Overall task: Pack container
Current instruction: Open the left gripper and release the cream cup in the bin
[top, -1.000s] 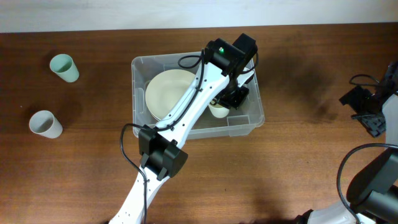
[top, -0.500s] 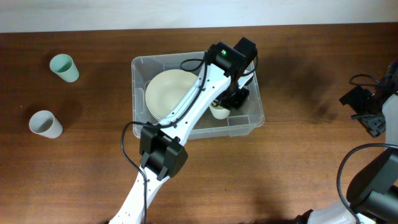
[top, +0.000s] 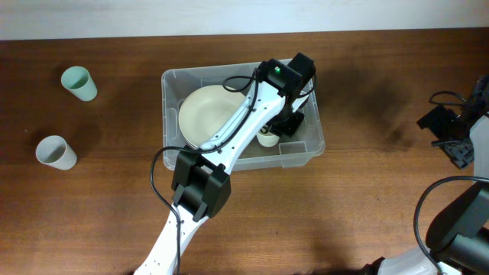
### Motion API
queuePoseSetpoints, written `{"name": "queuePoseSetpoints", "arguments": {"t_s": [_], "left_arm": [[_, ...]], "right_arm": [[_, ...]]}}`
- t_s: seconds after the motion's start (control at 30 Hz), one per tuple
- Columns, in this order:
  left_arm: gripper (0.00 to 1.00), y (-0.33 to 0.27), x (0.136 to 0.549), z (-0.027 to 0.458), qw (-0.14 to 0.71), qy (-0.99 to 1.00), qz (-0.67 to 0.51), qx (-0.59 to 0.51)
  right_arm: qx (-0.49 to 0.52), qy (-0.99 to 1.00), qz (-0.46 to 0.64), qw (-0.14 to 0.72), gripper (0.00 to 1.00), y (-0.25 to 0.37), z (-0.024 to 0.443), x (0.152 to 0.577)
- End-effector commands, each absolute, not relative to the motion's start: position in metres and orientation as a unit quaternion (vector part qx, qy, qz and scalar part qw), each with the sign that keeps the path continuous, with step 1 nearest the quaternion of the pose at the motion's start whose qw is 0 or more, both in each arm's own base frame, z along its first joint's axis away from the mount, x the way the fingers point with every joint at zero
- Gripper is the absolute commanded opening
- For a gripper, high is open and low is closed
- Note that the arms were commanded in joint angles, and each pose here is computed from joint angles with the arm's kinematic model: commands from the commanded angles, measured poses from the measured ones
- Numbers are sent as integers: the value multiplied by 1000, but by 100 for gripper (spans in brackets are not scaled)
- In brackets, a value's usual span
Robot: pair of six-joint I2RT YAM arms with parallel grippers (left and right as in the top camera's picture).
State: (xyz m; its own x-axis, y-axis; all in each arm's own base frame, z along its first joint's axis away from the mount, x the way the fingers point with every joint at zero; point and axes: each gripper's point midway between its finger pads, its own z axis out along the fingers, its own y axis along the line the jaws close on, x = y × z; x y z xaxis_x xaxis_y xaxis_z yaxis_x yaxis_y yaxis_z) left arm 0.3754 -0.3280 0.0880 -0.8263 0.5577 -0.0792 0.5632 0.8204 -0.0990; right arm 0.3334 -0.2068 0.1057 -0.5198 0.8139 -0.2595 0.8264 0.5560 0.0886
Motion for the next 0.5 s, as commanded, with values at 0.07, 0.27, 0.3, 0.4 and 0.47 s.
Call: {"name": "queuePoseSetpoints", "arguments": {"t_s": [0.07,0.27,0.3,0.4,0.47], "left_arm": [[7,-327,386,85,43,955,-45,291],[10,-327,387,85,45,955,-46,291],[11,-327,387,85,45,955,-46,291],[15,-327,387,85,44,955,-46,291],[18,-327,387,85,44,955,-46,291]], "right_arm": [[472,870,-25,140,99,-207,108,334],[472,870,-25,140,99,-207,108,334],[472,870,-25,139,99,-207,108,333],[472,870,-25,139,99,-207,108,333],[472,870,-25,139,99,-207,108,333]]}}
